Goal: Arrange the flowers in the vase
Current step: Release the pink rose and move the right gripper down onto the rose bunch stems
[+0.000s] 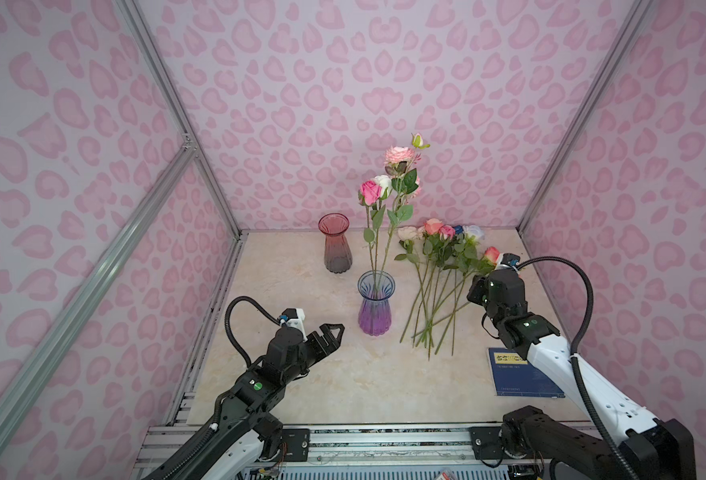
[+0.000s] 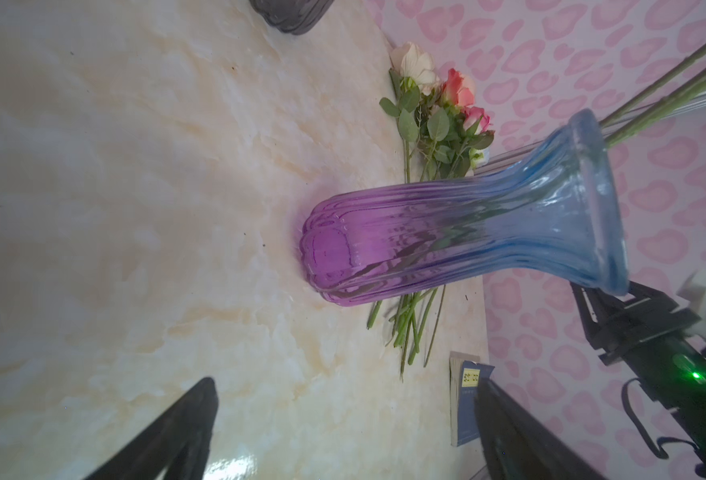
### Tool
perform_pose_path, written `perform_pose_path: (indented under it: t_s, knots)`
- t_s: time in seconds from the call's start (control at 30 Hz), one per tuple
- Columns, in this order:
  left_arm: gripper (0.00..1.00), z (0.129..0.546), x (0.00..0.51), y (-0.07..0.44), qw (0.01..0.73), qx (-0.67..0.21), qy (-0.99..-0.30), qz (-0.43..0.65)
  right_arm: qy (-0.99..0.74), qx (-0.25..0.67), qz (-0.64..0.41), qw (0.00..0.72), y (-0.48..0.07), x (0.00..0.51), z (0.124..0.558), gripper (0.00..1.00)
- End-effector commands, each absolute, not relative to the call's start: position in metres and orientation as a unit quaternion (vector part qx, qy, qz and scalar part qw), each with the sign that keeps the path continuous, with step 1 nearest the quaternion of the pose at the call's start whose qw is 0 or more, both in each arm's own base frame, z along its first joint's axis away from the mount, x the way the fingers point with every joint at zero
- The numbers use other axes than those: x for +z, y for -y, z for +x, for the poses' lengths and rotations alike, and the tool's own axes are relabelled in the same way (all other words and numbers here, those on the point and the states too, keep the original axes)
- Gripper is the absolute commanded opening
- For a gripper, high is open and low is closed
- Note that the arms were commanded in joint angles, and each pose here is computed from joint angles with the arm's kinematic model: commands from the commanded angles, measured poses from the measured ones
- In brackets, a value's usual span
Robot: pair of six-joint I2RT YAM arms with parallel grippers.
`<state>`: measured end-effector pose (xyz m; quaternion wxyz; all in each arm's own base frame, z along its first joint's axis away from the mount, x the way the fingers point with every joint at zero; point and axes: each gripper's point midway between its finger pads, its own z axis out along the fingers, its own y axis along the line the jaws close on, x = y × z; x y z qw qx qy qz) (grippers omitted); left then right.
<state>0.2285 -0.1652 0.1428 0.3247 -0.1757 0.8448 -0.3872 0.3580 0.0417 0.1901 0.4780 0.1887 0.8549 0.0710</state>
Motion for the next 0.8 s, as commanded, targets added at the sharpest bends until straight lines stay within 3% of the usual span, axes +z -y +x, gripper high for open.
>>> perform_pose_path:
  t_s: [0.0,0.17,0.3,0.57,0.77]
  knots:
    - [0.97,0.232,0.158,0.185,0.321,-0.419,-0.836,-0.150,-0.890,0.123,0.181,0.400,-0.053,0.155,0.365,0.38]
    - [0.98,0.233,0.160,0.204,0.307,-0.420,-0.844,-0.131,-0.931,0.139,0.169,0.292,-0.057,0.110,0.398,0.31]
    - [0.98,0.229,0.163,0.218,0.301,-0.419,-0.850,-0.110,-0.944,0.140,0.166,0.250,-0.064,0.083,0.419,0.27]
    - [0.98,0.223,0.158,0.220,0.297,-0.410,-0.856,-0.106,-0.951,0.123,0.165,0.232,-0.064,0.058,0.428,0.27]
    - [0.98,0.224,0.162,0.220,0.302,-0.407,-0.856,-0.103,-0.952,0.120,0.165,0.230,-0.067,0.052,0.428,0.17]
